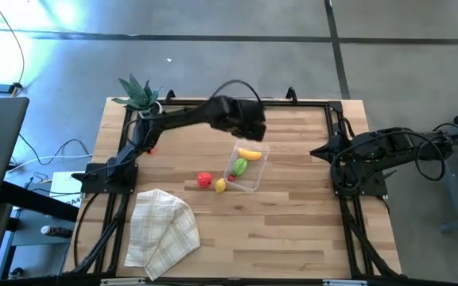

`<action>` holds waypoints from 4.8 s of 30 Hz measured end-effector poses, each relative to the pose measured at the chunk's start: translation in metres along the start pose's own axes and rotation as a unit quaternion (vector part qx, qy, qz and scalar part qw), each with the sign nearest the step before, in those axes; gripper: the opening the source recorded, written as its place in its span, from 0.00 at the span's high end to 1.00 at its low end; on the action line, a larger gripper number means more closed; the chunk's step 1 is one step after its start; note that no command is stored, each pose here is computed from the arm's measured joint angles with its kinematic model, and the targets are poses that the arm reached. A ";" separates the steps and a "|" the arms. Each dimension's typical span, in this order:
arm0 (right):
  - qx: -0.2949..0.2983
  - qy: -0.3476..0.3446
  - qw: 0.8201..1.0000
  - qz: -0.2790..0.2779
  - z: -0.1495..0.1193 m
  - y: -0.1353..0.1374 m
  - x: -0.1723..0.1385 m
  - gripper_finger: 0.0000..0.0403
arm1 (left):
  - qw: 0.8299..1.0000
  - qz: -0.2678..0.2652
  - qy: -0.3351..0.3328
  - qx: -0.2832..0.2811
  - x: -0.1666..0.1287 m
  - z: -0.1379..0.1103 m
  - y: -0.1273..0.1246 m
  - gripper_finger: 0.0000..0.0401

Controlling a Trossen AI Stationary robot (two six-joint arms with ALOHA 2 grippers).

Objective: Pick and placing Produce into tupperware
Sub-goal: Put the watermelon into the transparent bin

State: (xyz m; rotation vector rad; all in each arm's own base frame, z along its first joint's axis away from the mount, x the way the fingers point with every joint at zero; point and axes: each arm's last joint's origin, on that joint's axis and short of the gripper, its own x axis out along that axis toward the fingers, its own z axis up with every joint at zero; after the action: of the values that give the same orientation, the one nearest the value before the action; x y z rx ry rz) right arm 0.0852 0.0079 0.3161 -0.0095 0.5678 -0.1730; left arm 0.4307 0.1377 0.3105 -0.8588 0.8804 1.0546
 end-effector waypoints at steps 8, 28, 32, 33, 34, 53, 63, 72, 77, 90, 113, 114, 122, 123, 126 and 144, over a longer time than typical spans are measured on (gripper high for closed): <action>0.000 0.000 1.000 0.000 0.000 0.000 0.000 0.97 | 0.999 -0.030 -0.016 -0.020 -0.015 -0.051 -0.034 0.31; 0.000 0.000 1.000 0.000 0.000 0.000 0.000 0.97 | 0.998 -0.038 0.053 0.010 0.045 -0.092 -0.064 0.33; 0.000 0.000 1.000 0.000 0.000 0.000 0.000 0.97 | 0.997 -0.026 0.067 0.014 0.062 -0.098 -0.065 0.34; 0.000 0.000 1.000 0.000 0.000 0.000 0.000 0.97 | 0.997 -0.024 0.072 0.012 0.063 -0.097 -0.065 0.34; 0.000 0.000 1.000 0.000 0.000 0.000 0.000 0.97 | 0.997 -0.023 0.074 0.010 0.065 -0.097 -0.064 0.34; 0.000 0.000 1.000 0.000 0.000 0.000 0.000 0.97 | 0.994 0.017 0.111 -0.004 0.105 -0.106 -0.062 0.33; 0.000 0.000 1.000 0.000 0.000 0.000 0.000 0.97 | 0.994 0.019 0.105 -0.011 0.106 -0.103 -0.061 0.33; 0.000 0.000 1.000 0.000 0.000 0.000 0.000 0.97 | 0.993 0.022 0.112 -0.014 0.112 -0.101 -0.060 0.33; 0.000 0.000 1.000 0.000 0.000 0.000 0.000 0.97 | 0.994 0.025 0.105 -0.016 0.113 -0.098 -0.059 0.33; 0.000 0.000 1.000 0.000 0.000 0.000 0.000 0.97 | 0.991 0.033 0.131 -0.011 0.128 -0.102 -0.057 0.32; 0.000 0.000 1.000 0.000 0.000 0.000 0.000 0.97 | 0.992 0.035 0.119 0.011 0.128 -0.102 -0.057 0.30; 0.000 0.000 1.000 0.000 0.000 0.000 0.000 0.97 | 0.992 0.035 0.119 0.011 0.128 -0.102 -0.057 0.28; 0.000 0.000 1.000 0.000 0.000 0.000 0.000 0.97 | 0.992 0.034 0.119 0.013 0.128 -0.102 -0.057 0.12; 0.000 0.000 1.000 0.000 0.000 0.000 0.000 0.97 | 0.992 0.034 0.119 0.013 0.128 -0.102 -0.057 0.10; 0.000 0.000 1.000 0.000 0.000 0.000 0.000 0.97 | 0.992 0.034 0.119 0.013 0.127 -0.101 -0.057 0.08; 0.000 0.000 1.000 0.000 0.000 0.000 0.000 0.97 | 0.995 0.037 0.092 0.009 0.114 -0.095 -0.058 0.15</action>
State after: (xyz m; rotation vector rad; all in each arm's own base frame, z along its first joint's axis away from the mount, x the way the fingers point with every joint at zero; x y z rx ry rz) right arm 0.0853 0.0079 0.3161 -0.0095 0.5678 -0.1730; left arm 0.4970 0.0771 0.1790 -0.9234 1.0817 1.0419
